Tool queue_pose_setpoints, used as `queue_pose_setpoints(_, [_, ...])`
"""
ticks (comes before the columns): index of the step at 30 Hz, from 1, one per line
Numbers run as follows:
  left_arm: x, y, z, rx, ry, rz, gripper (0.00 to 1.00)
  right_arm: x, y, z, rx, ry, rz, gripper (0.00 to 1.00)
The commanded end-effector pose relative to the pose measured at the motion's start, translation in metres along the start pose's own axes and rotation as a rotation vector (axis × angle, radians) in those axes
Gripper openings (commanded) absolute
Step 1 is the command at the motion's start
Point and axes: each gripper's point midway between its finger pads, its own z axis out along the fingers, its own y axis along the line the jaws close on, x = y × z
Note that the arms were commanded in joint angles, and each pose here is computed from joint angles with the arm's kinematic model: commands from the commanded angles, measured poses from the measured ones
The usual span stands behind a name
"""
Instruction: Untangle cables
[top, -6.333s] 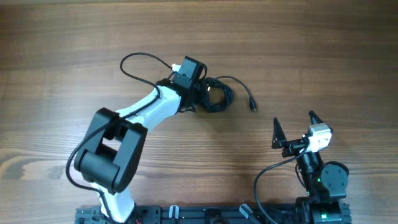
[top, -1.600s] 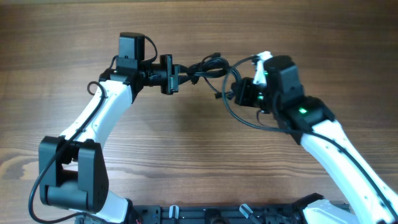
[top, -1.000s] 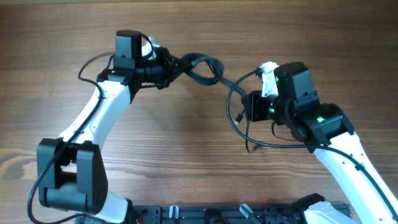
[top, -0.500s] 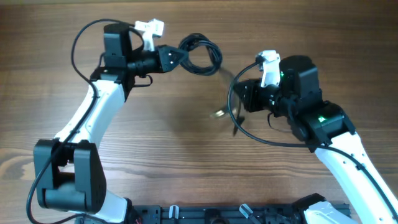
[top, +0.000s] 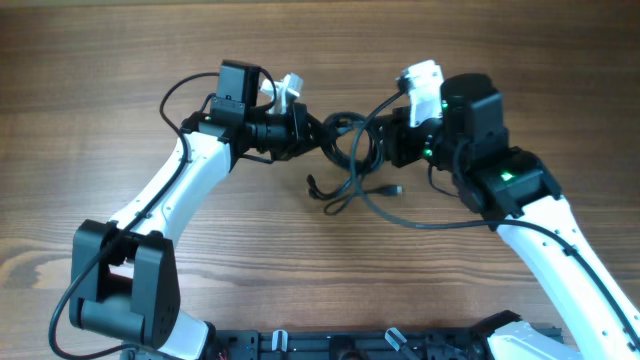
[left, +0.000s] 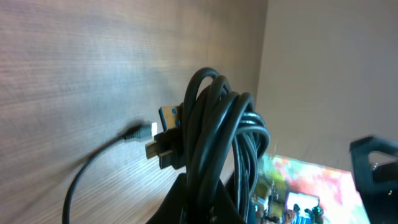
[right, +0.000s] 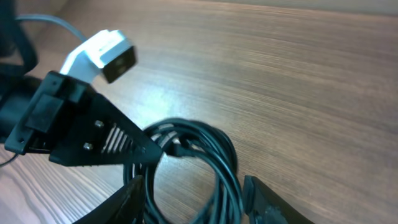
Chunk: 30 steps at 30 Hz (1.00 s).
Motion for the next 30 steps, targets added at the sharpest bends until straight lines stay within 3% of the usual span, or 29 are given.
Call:
queue_pose_setpoints(1, [0.018, -0.015, -0.005, 0.076, 0.079, 0.145, 0.04, 0.011, 0.007, 0.02, 0.021, 0.06, -0.157, 0.52])
queue_pose_setpoints(7, [0.019, -0.014, -0.006, 0.091, 0.071, 0.462, 0.04, 0.037, 0.002, 0.052, 0.127, 0.163, -0.288, 0.44])
queue_pose_setpoints(14, [0.007, 0.004, -0.005, -0.024, 0.027, 0.499, 0.04, 0.055, 0.01, 0.064, 0.123, 0.227, -0.336, 0.29])
queue_pose_setpoints(24, [0.006, 0.005, -0.006, -0.03, 0.023, 0.419, 0.04, 0.075, 0.009, 0.069, 0.157, 0.301, -0.365, 0.31])
queue_pose_setpoints(30, [0.021, -0.005, -0.007, 0.048, 0.081, 0.352, 0.04, 0.061, -0.005, 0.08, 0.25, 0.246, -0.375, 0.5])
